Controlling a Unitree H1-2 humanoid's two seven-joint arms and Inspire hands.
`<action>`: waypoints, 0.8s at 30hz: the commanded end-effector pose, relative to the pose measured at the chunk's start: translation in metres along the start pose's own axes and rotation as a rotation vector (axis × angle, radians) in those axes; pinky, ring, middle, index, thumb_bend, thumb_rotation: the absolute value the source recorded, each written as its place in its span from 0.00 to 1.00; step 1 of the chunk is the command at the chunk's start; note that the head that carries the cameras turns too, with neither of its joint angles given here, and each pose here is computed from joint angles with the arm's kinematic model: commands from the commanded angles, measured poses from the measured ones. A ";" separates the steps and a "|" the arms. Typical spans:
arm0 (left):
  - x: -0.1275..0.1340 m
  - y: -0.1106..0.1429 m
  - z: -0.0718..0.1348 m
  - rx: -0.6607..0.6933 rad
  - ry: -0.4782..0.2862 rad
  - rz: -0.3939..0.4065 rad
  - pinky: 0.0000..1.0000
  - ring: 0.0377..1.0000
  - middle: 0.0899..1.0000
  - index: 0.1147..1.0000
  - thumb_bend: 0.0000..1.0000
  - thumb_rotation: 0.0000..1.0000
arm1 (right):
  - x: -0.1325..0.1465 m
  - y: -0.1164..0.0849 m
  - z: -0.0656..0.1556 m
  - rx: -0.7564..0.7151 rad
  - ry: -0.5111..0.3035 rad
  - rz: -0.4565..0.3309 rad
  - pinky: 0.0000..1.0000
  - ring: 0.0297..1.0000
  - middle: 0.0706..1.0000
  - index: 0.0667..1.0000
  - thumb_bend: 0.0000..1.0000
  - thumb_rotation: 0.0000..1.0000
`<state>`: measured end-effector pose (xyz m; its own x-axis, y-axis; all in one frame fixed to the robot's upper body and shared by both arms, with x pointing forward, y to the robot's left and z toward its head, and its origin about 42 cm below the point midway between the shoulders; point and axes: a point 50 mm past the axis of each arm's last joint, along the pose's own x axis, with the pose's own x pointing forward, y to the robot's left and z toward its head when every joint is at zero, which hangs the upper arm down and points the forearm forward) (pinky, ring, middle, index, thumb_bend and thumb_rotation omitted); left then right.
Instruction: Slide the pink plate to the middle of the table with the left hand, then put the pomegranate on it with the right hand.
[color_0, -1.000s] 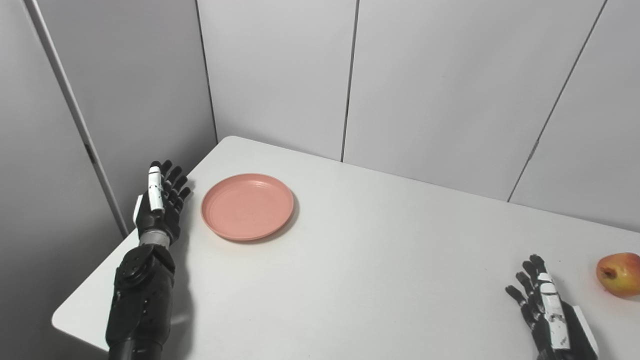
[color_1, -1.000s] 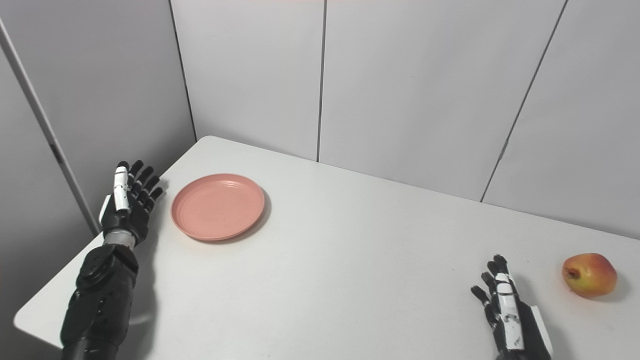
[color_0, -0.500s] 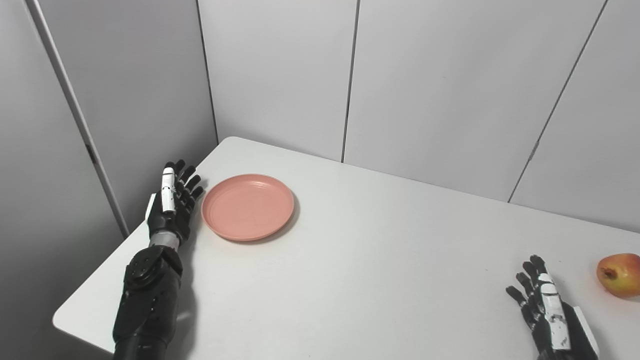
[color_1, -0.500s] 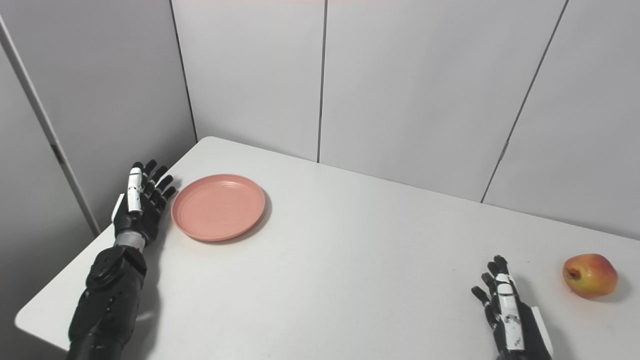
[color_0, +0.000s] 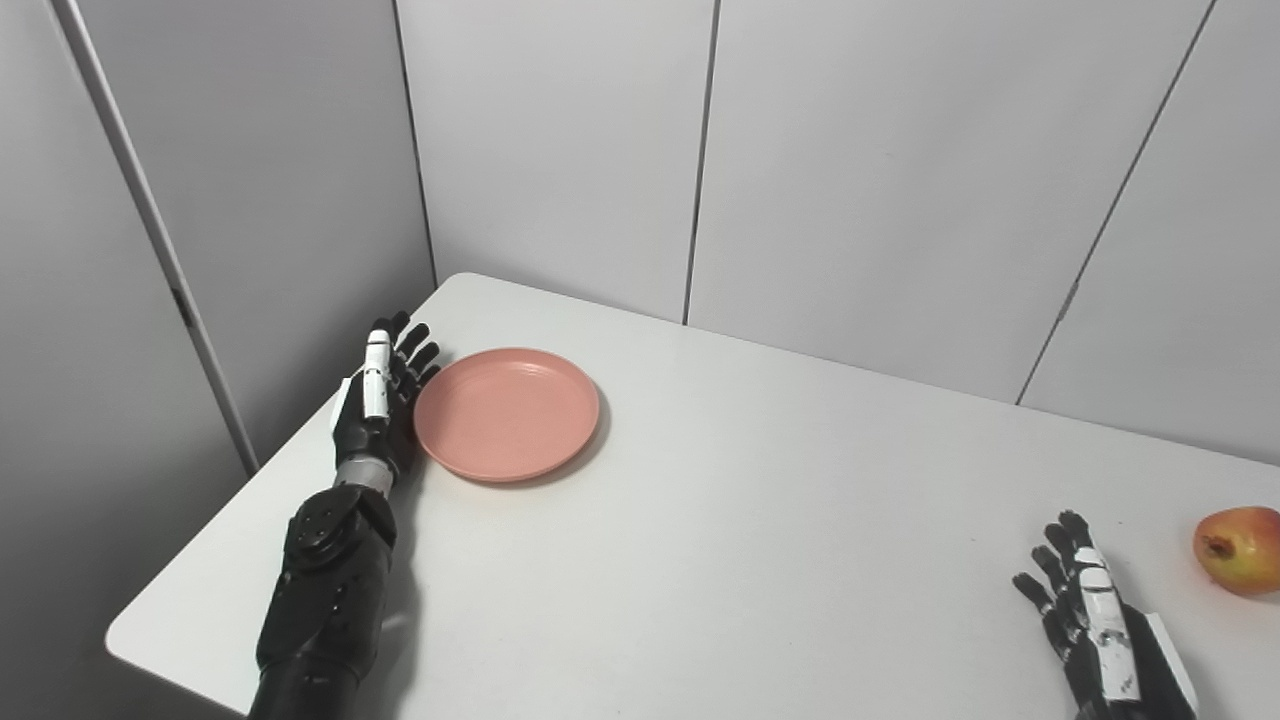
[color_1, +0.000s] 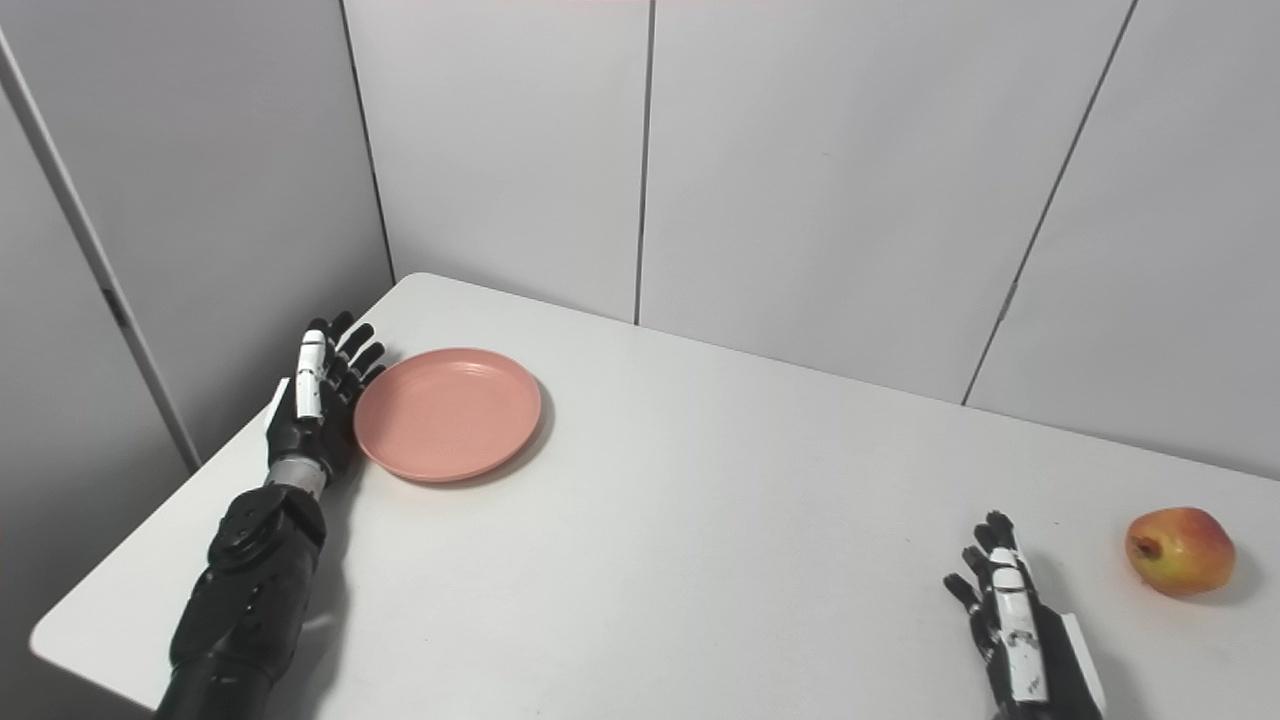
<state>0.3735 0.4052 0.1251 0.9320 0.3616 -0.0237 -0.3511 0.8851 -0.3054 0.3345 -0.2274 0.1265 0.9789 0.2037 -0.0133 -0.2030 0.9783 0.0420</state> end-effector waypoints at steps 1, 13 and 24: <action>0.001 -0.016 -0.001 -0.009 0.023 -0.020 0.91 0.91 0.92 0.90 0.38 1.00 | 0.005 0.001 0.013 -0.010 -0.034 0.001 1.00 1.00 1.00 1.00 0.12 1.00; -0.004 -0.054 -0.012 -0.052 0.085 -0.109 0.93 0.91 0.91 0.90 0.37 1.00 | 0.008 0.004 0.010 -0.015 -0.032 0.005 1.00 1.00 1.00 1.00 0.14 1.00; -0.008 -0.090 -0.022 -0.052 0.172 -0.202 0.92 0.91 0.90 0.90 0.37 1.00 | 0.007 0.009 0.013 -0.005 -0.049 0.004 1.00 1.00 1.00 1.00 0.14 1.00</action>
<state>0.3942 0.3258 0.1306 0.9824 0.1613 -0.0940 -0.1846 0.9141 -0.3610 0.3341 -0.2218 0.1262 0.9800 0.1986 -0.0123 -0.1979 0.9793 0.0430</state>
